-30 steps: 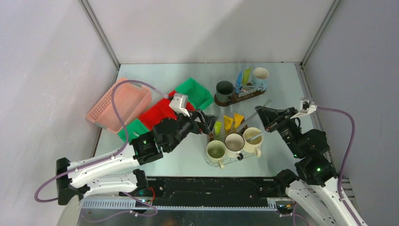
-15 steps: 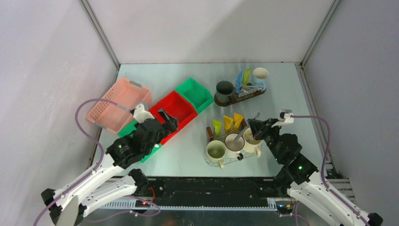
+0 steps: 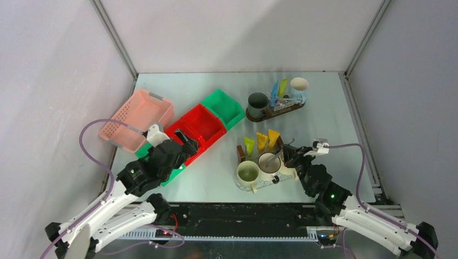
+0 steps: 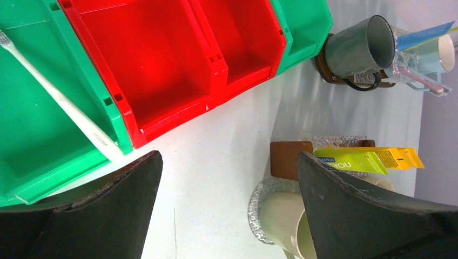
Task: Prepare toiletry sets of a toothbrush and toothpaste on the tray
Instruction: Place the toothbrush in the cup.
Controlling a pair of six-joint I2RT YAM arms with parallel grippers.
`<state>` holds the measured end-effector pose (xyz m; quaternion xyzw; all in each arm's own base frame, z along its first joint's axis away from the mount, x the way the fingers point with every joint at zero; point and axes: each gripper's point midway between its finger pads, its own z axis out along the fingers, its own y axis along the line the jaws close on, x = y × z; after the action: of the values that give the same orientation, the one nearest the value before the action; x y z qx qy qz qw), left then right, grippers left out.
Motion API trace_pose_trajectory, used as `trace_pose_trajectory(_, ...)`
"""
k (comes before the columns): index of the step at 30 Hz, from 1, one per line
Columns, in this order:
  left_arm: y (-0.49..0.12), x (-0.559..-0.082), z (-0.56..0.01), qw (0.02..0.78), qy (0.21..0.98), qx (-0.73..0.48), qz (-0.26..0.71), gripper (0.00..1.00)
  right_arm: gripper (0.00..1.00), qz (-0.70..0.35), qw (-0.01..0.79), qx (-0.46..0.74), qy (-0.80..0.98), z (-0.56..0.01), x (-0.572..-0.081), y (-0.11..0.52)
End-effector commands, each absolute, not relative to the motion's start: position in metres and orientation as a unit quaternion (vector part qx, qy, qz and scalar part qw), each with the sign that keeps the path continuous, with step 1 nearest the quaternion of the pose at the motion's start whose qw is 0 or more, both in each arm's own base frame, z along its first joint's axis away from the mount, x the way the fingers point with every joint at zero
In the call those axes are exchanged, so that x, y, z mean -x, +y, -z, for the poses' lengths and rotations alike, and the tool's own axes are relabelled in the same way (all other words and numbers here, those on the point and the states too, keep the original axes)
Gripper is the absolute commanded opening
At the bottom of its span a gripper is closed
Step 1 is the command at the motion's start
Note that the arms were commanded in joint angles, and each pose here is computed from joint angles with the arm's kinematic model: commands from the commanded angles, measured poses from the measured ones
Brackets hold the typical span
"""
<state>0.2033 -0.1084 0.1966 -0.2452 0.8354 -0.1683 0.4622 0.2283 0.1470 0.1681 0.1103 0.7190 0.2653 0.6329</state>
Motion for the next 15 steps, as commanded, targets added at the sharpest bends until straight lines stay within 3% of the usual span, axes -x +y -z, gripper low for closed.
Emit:
trace_pose_trajectory(1,-0.101,-0.206,-0.194,0.466,0.829,0.268,0.153,1.00,0.00,-0.269,0.653,-0.151,0.692,-0.177,-0.227,0.143)
trace_pose_trajectory(8,-0.100,-0.207,-0.189,0.461,0.832,0.274,0.143,1.00,0.05,-0.261,0.645,-0.148,0.703,-0.163,-0.218,0.147)
trace_pose_trajectory(15,-0.096,-0.206,-0.185,0.459,0.831,0.284,0.137,1.00,0.22,-0.252,0.640,-0.135,0.713,-0.158,-0.210,0.149)
